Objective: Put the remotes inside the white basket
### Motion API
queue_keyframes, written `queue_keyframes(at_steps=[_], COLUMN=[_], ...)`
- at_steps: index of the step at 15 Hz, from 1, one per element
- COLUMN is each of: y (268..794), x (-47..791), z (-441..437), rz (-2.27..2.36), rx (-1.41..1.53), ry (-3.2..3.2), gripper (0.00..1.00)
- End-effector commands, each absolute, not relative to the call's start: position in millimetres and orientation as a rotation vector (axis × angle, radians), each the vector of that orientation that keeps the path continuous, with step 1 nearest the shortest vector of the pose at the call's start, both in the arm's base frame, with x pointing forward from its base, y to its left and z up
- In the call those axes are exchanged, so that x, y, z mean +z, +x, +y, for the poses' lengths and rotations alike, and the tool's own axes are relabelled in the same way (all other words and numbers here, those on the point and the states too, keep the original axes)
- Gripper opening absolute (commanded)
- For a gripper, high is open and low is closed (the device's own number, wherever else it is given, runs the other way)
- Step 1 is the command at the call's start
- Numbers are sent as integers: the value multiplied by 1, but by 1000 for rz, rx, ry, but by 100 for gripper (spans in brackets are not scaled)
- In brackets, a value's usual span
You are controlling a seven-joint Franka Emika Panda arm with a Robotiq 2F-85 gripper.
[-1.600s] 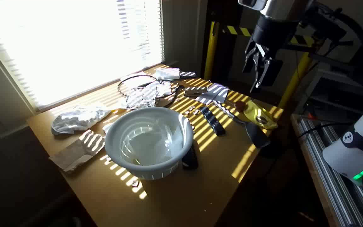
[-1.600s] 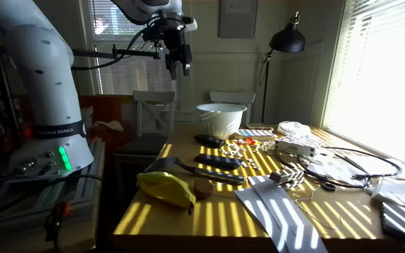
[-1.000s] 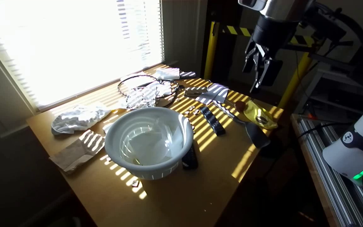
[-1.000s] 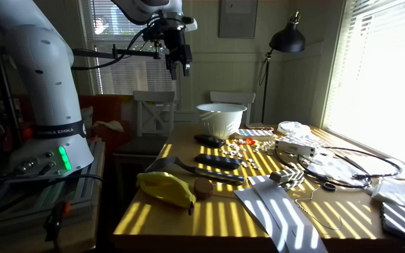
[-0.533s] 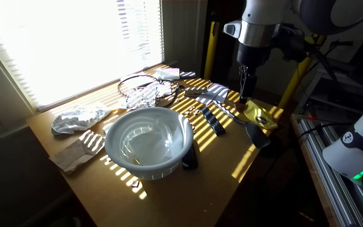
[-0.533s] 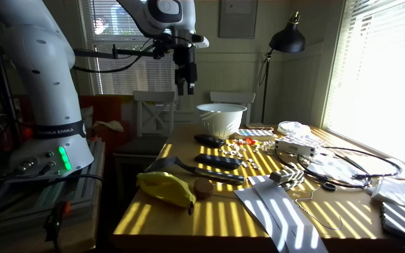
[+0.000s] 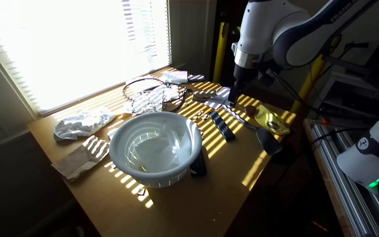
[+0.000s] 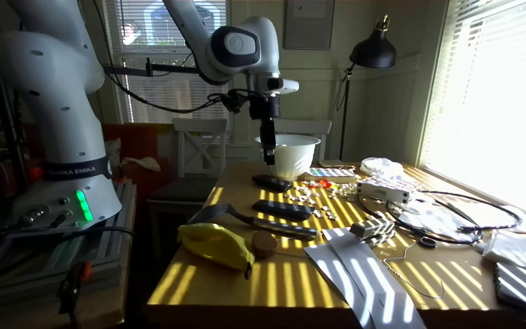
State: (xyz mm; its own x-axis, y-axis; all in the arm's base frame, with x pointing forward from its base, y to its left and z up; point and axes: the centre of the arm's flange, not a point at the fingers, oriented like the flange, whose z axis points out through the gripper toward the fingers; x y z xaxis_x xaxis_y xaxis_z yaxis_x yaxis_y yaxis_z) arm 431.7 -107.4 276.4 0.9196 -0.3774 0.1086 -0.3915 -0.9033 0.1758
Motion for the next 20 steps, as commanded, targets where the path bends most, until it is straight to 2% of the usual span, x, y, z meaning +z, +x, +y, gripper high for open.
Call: queue_keyframes(at_steps=[1, 6, 13, 17, 20], y=[444, 457, 485, 480, 477], x=[227, 198, 165, 171, 167], z=[-127, -135, -90, -92, -86], rz=[-840, -1232, -1638, -1706, -1695], rx=[156, 93, -115, -332, -292], ry=[2759, 2579, 2295, 2462, 2453], gripper=[100, 100, 100, 100, 100])
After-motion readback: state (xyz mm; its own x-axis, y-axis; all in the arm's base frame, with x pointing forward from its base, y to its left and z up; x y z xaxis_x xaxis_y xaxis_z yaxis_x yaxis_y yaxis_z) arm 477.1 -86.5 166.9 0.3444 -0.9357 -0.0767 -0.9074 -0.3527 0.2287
